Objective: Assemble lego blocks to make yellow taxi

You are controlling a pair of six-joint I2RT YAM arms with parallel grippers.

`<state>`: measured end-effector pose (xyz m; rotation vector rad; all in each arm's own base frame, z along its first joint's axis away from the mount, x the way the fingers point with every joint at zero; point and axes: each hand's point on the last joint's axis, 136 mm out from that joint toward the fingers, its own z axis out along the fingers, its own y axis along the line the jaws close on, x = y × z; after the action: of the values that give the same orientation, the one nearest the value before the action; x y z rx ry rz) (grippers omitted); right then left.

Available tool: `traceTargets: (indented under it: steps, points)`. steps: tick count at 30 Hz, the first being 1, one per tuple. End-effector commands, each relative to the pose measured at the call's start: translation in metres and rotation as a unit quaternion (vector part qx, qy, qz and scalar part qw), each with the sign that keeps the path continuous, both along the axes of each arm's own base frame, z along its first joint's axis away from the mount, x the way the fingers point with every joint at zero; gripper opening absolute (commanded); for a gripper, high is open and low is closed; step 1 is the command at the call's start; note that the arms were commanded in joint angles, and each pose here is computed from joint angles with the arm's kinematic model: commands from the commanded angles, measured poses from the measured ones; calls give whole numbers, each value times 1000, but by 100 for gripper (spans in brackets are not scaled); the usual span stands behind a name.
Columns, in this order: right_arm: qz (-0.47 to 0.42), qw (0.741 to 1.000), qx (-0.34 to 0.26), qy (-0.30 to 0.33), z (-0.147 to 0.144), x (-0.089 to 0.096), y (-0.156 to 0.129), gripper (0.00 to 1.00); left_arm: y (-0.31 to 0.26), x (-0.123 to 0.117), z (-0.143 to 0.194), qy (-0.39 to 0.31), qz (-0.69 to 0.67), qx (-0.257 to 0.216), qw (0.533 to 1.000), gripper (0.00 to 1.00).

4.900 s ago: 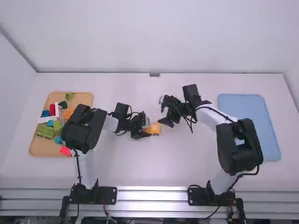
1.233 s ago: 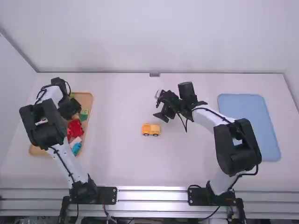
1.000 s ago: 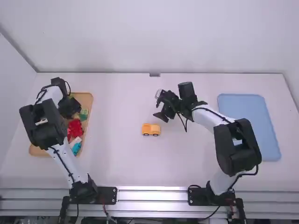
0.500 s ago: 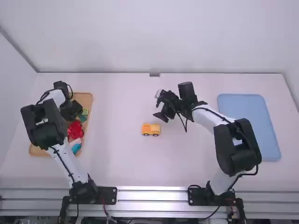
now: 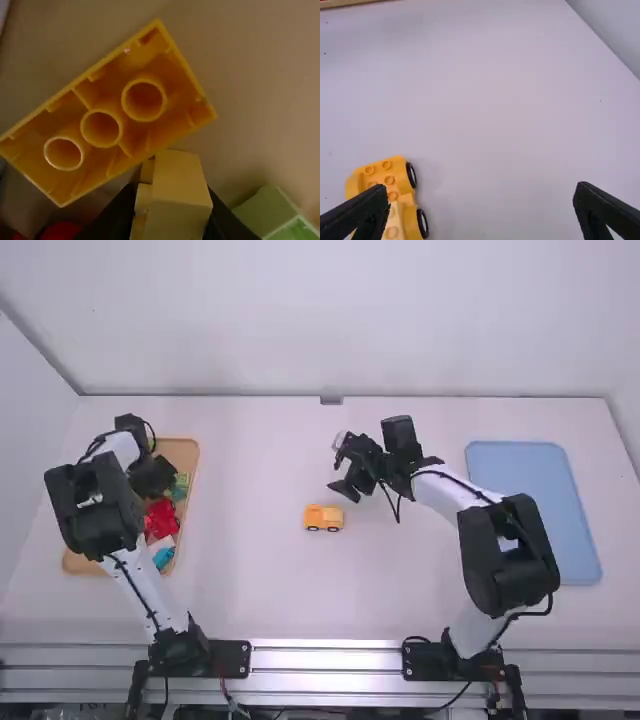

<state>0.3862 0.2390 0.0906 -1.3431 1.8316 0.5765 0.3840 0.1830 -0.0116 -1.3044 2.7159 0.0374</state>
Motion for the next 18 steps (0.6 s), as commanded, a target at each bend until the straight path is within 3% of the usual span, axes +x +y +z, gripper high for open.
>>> traceTargets:
  steps: [1, 8, 14, 16, 18]
  points:
    - [0, 1000, 7, -7, 9, 3, 2, 99, -6, -6, -8, 15, -6, -13, 1000, 33]
    - [0, 1000, 7, -6, 9, 3, 2, 99, -6, -8, -9, 18, -6, -12, 1000, 29]
    - [0, 1000, 7, -7, 9, 3, 2, 99, -4, -1, -7, 7, -23, -6, 1000, 17]
    - [0, 1000, 7, -6, 9, 3, 2, 98, -2, 1, -6, 4, -25, -3, 1000, 22]
    - [0, 1000, 7, -6, 9, 3, 2, 98, 0, 5, 2, 0, -36, 1, 999, 18]
